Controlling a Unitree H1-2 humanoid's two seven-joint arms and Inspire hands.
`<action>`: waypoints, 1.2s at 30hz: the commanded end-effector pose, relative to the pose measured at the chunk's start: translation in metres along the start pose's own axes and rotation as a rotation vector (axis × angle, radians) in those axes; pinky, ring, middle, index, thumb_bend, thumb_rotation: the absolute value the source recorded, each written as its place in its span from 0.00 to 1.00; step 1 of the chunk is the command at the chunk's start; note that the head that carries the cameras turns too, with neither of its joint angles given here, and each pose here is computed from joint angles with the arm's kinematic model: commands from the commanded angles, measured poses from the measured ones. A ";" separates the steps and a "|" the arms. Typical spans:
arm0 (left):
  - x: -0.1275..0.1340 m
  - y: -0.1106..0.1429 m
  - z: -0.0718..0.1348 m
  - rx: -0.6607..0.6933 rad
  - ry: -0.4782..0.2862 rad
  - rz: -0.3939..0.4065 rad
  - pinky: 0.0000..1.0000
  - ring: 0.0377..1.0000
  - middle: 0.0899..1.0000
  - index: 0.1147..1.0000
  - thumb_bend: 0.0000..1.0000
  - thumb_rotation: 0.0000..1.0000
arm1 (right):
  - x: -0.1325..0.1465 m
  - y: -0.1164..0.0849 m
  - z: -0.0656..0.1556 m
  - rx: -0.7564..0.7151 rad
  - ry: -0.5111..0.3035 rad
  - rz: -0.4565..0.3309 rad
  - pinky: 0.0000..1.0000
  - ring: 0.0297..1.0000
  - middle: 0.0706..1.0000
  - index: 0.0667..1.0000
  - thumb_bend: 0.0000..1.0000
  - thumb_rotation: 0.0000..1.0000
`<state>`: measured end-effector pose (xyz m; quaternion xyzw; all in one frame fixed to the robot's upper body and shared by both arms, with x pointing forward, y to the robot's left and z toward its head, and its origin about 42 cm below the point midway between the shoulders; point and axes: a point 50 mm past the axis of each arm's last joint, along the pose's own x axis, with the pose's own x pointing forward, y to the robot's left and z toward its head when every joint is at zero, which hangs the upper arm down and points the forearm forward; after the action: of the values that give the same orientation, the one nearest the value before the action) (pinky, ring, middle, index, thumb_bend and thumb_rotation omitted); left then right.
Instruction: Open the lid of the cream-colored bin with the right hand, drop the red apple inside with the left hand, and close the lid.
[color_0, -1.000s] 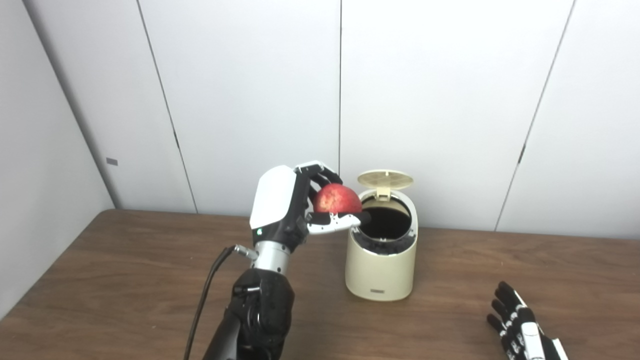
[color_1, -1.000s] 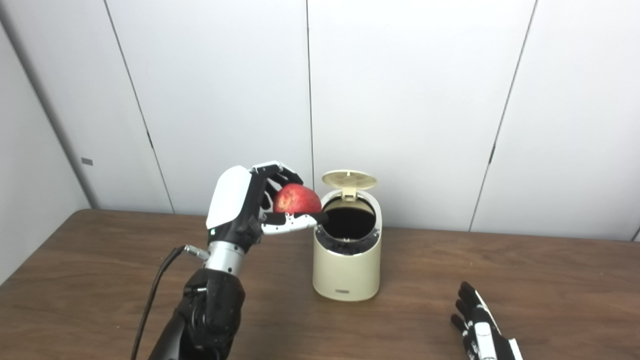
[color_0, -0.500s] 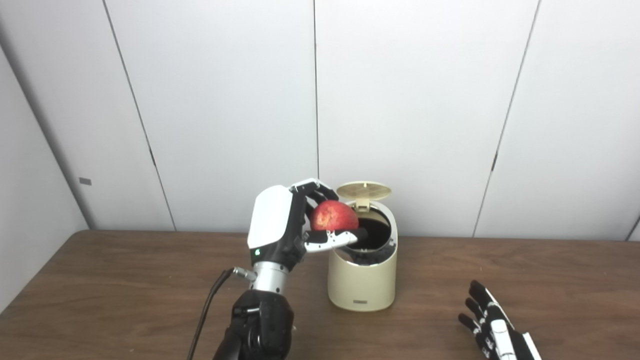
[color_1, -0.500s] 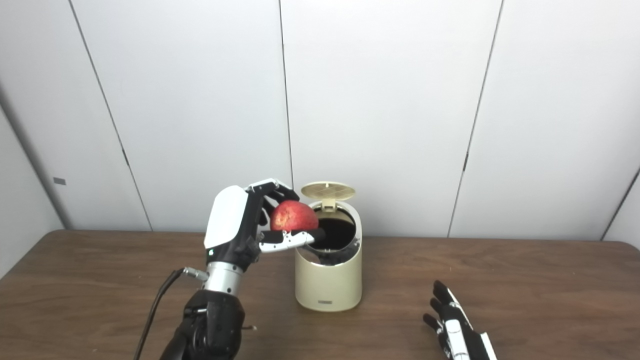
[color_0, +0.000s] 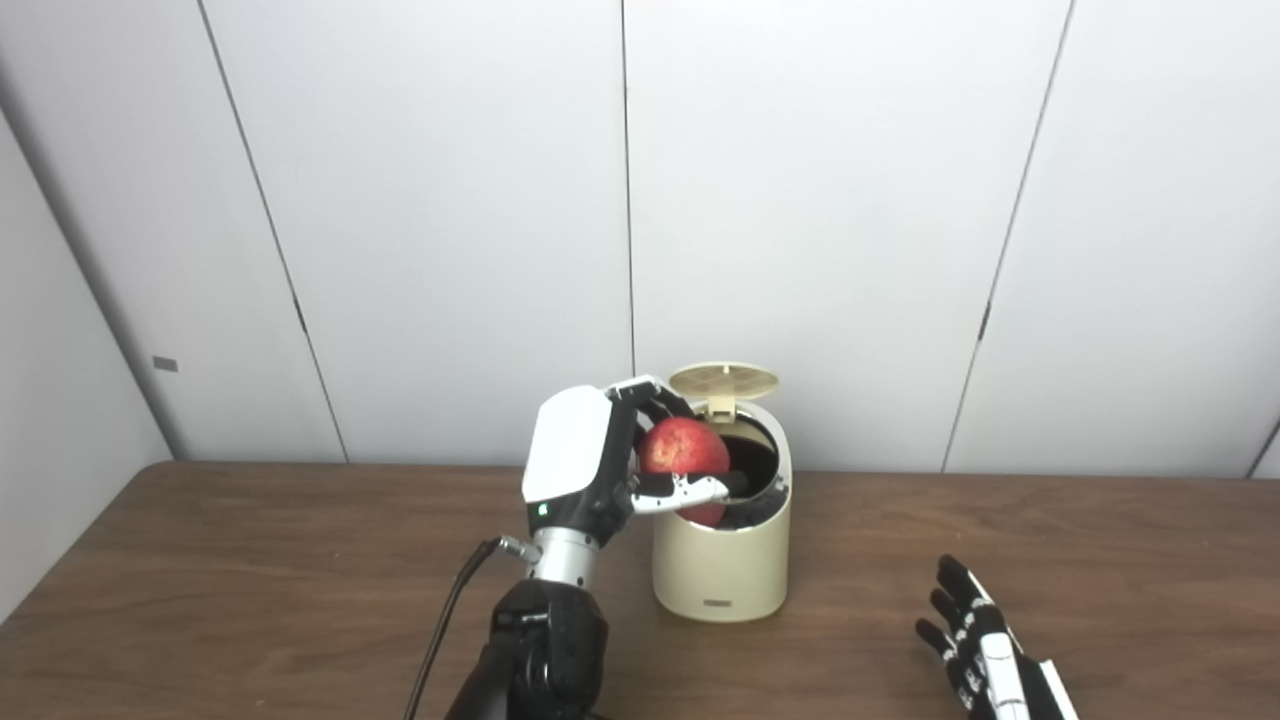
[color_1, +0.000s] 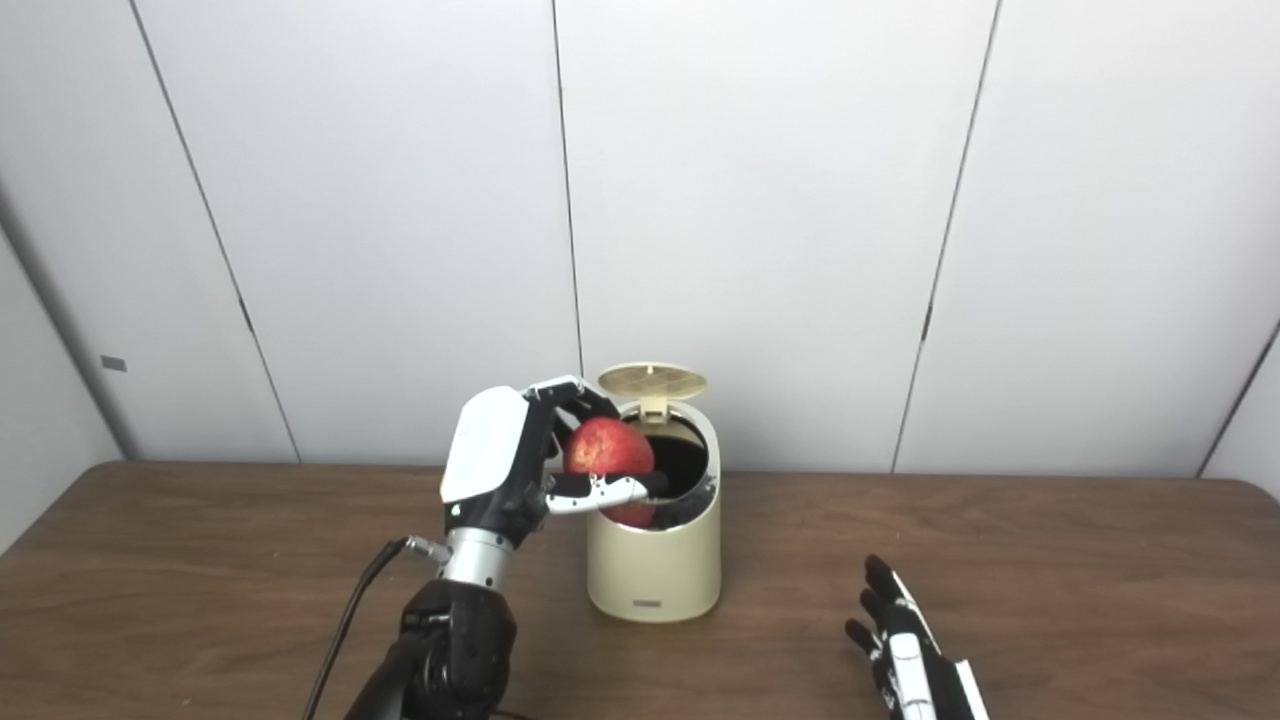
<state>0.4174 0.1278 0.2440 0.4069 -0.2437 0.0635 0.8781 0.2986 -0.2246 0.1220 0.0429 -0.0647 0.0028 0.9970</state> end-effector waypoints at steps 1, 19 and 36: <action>0.020 0.012 0.016 -0.006 -0.087 0.063 0.38 0.37 0.41 0.45 0.47 0.00 | -0.004 0.009 -0.015 0.032 0.018 0.004 0.91 0.97 0.97 0.92 0.52 0.92; 0.031 -0.003 0.017 0.001 -0.118 0.059 0.31 0.39 0.45 0.45 0.47 0.00 | -0.005 0.013 -0.019 0.011 0.023 0.020 0.91 0.96 0.96 0.92 0.56 0.92; 0.033 -0.022 0.022 -0.003 -0.087 0.046 0.32 0.40 0.50 0.42 0.47 0.00 | -0.006 0.015 -0.019 0.013 0.028 0.020 0.93 0.96 0.95 0.92 0.57 0.92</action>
<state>0.4393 0.1028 0.2326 0.4076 -0.2519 0.0525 0.8762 0.3032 -0.2173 0.1228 0.0298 -0.0750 0.0121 0.9967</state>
